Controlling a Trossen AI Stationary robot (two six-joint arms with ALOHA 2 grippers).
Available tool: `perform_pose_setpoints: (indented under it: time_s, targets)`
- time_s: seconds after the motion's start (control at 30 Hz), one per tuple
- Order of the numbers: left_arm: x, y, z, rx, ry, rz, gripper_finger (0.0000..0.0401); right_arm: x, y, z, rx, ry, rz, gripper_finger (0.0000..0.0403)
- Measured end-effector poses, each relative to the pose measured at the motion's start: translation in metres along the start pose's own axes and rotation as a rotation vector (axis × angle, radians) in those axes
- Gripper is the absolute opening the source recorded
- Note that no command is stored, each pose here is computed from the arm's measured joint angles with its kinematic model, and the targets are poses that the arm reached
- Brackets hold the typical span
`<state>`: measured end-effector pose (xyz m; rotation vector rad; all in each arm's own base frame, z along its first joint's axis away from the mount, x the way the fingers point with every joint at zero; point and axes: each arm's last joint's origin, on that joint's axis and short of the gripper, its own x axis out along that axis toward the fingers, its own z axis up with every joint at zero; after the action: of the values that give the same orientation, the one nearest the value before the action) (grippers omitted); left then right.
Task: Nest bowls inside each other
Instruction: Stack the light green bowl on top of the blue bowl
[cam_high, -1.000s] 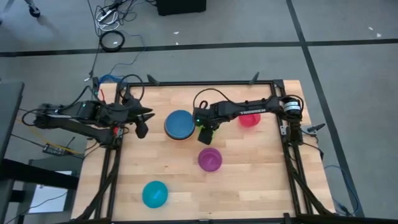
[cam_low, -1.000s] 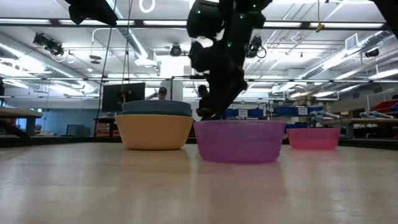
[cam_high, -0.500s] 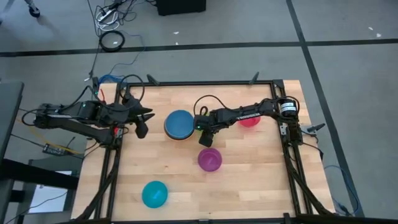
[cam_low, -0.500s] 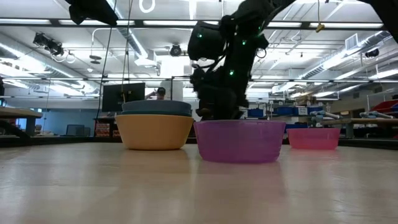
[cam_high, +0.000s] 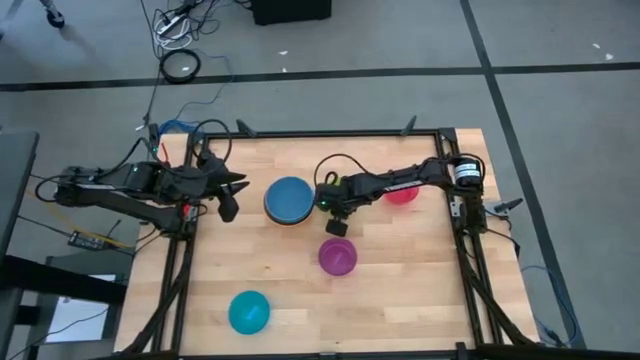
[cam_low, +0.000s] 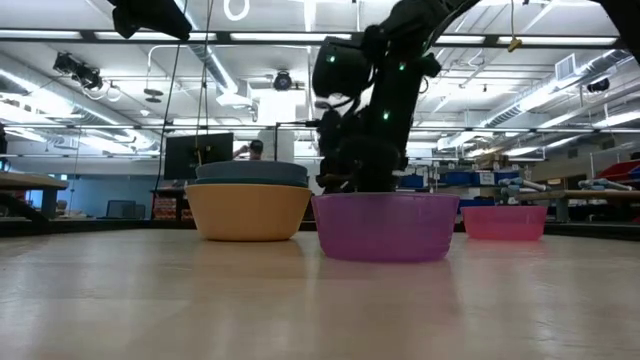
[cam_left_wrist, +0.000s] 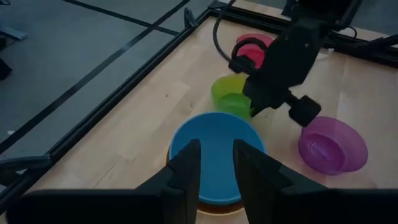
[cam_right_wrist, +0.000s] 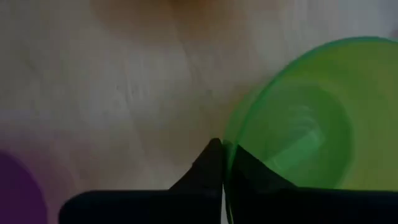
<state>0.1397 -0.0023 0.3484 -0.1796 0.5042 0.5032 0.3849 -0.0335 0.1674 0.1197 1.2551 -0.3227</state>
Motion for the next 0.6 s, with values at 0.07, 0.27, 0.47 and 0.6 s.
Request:
perform_pose_setpoints:
  time_s: [0.07, 0.27, 0.47, 0.6]
  targets:
    - [0.0, 0.0, 0.0, 0.001, 0.0, 0.002, 0.0103, -0.015, -0.002, -0.001, -0.008, -0.019, -0.027, 0.0002]
    - [0.001, 0.0, 0.001, 0.002, -0.012, 0.028, 0.0103, -0.086, -0.011, 0.011, 0.04, -0.316, -0.004, 0.0001]
    - [0.001, -0.001, 0.004, 0.003, -0.042, 0.024, 0.0103, -0.125, 0.002, 0.032, 0.016, -0.66, 0.193, 0.0]
    - [0.001, -0.003, 0.009, -0.004, -0.095, 0.005, 0.0103, -0.115, 0.016, 0.046, -0.015, -0.762, 0.303, 0.0]
